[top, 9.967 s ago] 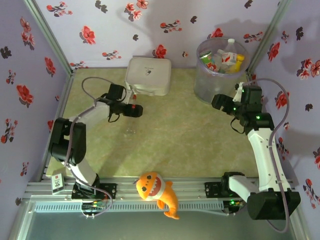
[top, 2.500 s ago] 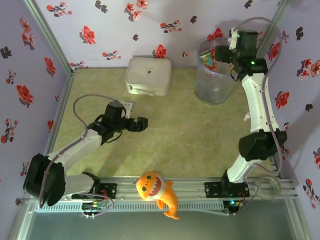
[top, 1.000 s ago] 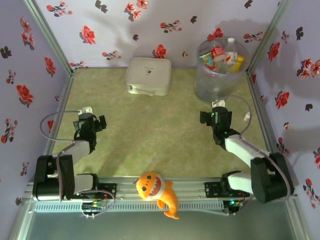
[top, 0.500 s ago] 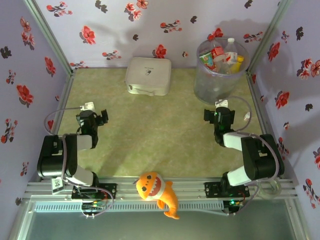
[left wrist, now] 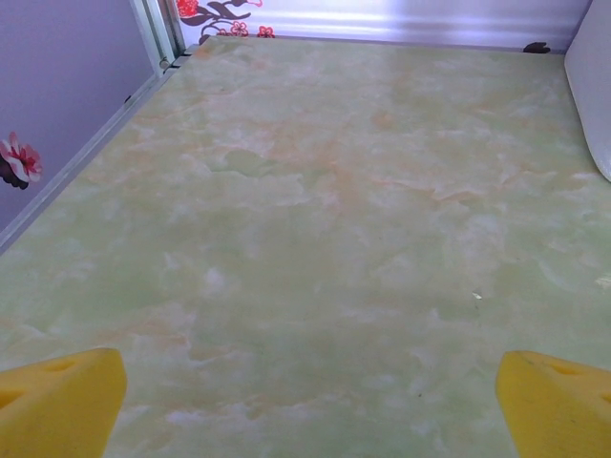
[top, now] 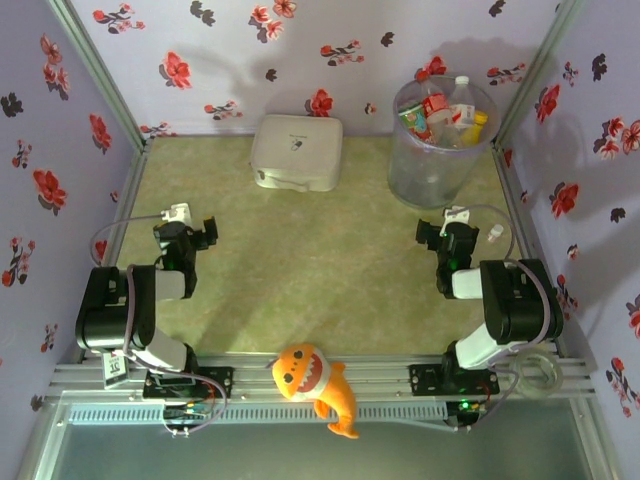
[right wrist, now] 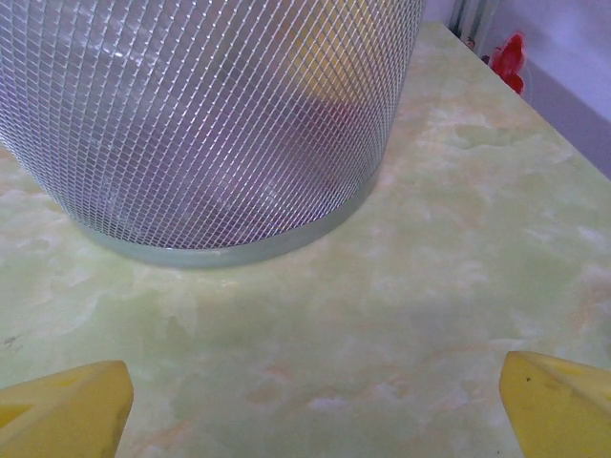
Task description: Put the plastic bottles in the bin
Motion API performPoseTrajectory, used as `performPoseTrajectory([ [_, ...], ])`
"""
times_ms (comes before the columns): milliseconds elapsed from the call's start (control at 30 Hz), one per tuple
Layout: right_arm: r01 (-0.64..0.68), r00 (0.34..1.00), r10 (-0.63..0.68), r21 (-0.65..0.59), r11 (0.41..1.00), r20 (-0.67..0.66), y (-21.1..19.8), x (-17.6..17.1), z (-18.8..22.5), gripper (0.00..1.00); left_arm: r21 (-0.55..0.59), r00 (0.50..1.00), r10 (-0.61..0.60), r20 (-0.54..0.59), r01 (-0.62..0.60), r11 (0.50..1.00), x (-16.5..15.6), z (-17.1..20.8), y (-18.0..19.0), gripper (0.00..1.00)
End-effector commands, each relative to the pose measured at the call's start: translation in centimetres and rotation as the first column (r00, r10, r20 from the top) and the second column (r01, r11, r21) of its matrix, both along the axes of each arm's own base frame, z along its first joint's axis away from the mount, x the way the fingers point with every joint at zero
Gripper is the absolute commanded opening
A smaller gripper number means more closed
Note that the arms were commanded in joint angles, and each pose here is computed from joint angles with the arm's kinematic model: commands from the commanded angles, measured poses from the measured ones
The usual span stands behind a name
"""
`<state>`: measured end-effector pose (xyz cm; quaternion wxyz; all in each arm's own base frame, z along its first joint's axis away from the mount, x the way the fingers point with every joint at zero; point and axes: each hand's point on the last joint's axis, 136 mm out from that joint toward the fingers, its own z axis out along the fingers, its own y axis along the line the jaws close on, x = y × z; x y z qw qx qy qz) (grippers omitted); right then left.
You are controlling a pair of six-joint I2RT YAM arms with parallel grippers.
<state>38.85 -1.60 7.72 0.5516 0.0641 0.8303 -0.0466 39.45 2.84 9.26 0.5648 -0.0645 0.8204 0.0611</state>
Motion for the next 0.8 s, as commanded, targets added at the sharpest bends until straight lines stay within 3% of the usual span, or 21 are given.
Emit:
performPoseTrajectory([
  [0,0.027,0.999,-0.028,0.035,0.999,0.035,-0.54,0.61,0.99,0.99,0.022,1.0,-0.013,0.018,0.012,1.0,0.21,0.28,-0.05,1.0],
  [767,0.028,0.999,-0.029,0.035,0.999,0.038,-0.55,0.72,0.99,0.99,0.022,1.0,-0.013,0.018,0.013,1.0,0.21,0.29,-0.07,1.0],
])
